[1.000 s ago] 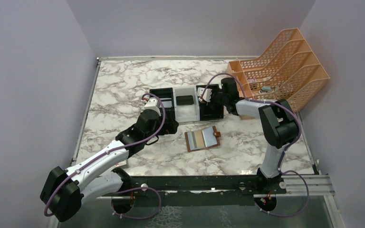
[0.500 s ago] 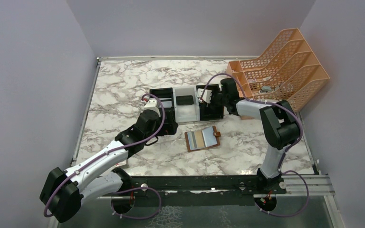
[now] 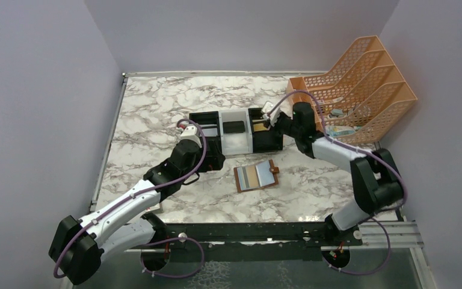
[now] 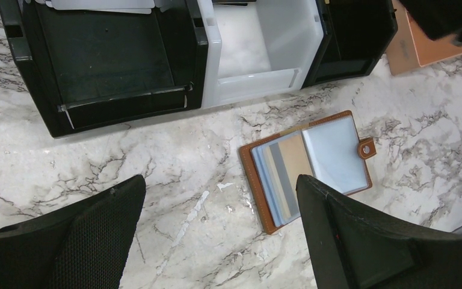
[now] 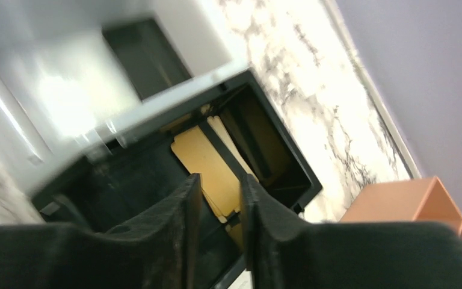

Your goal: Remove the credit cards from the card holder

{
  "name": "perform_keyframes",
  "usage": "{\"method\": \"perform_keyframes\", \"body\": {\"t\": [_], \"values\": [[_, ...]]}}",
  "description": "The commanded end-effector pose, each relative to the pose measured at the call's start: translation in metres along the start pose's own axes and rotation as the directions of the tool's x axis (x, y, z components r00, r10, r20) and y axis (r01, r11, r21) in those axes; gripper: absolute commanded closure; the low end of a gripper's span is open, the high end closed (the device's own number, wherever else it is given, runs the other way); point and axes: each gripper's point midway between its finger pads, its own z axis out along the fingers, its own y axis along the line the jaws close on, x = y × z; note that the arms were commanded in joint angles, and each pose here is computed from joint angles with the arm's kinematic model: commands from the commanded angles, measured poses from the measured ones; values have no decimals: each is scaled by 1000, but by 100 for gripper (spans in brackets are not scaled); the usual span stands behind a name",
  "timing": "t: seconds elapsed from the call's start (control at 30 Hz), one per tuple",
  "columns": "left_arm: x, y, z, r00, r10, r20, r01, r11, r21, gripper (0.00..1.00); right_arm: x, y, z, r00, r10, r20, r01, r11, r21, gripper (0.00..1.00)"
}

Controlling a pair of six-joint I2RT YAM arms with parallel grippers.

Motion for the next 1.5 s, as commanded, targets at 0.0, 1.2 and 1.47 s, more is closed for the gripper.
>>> {"method": "perform_keyframes", "body": {"t": [0.0, 1.2, 1.47], "values": [[2, 0, 0, 1000, -26, 6, 26, 1000, 14, 1, -70, -9, -47, 886, 370, 279, -405, 911, 79, 65], [14, -11, 8, 996, -77, -52, 80, 995, 62, 1, 6, 181, -57, 475, 791, -387, -825, 553, 118, 58], [7, -10, 2, 996, -88, -16, 89, 994, 61, 1, 23, 193, -43, 461, 764, -452, -811, 569, 136, 62]]}}
